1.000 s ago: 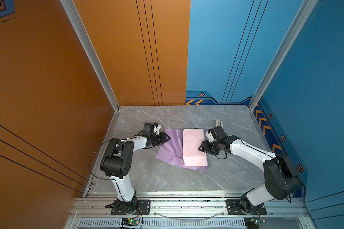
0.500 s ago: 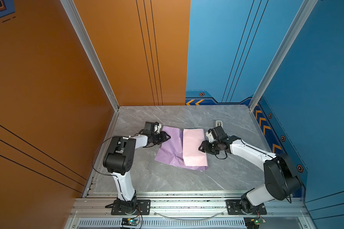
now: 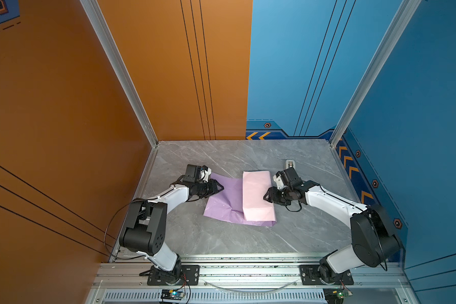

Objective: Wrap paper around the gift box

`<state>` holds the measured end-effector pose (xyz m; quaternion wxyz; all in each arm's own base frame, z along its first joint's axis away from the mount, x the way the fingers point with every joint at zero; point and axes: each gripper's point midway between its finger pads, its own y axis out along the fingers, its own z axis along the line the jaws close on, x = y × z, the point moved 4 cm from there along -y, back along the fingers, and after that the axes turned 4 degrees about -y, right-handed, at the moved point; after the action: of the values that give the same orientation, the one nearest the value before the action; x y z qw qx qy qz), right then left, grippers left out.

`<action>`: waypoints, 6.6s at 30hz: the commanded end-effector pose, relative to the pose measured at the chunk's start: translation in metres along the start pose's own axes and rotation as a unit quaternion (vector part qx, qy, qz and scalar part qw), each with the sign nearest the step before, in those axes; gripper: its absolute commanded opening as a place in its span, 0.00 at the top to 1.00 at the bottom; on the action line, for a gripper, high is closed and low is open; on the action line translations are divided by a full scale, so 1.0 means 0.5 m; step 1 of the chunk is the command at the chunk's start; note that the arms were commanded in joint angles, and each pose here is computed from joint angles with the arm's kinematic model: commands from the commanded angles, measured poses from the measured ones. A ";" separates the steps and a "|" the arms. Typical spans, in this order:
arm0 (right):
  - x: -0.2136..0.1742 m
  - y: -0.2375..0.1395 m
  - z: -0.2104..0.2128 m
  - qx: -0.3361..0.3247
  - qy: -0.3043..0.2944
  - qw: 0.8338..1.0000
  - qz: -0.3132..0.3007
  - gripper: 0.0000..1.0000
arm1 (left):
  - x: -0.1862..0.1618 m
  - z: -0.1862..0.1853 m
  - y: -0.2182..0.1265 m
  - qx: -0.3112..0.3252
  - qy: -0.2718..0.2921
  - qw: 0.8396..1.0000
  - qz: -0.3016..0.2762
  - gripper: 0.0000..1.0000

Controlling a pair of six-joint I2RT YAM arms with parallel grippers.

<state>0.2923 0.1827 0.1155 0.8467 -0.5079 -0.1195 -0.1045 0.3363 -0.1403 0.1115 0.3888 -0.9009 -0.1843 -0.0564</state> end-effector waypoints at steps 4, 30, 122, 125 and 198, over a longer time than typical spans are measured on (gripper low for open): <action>-0.031 0.002 -0.034 -0.036 0.000 0.999 0.021 0.46 | -0.048 0.030 -0.026 0.055 -0.011 0.998 0.020 0.62; -0.027 0.016 -0.034 -0.044 0.032 0.999 0.004 0.47 | -0.090 -0.281 -0.039 0.048 0.217 0.975 0.011 1.00; 0.117 0.023 -0.012 0.023 0.067 0.996 -0.046 0.26 | -0.103 -0.221 0.155 0.057 0.109 0.992 0.037 0.40; 0.117 0.011 0.000 0.039 0.061 0.996 -0.047 0.19 | -0.103 -0.205 0.168 0.072 0.101 0.992 0.037 0.45; 0.044 0.030 -0.038 -0.022 0.054 0.998 -0.021 0.51 | -0.152 -0.154 0.046 -0.022 0.039 0.999 -0.023 0.32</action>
<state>0.3316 0.1804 0.1139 0.8529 -0.4872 -0.1023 -0.1573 0.2633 -0.2318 0.1154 0.3954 -0.8982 -0.1735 -0.0824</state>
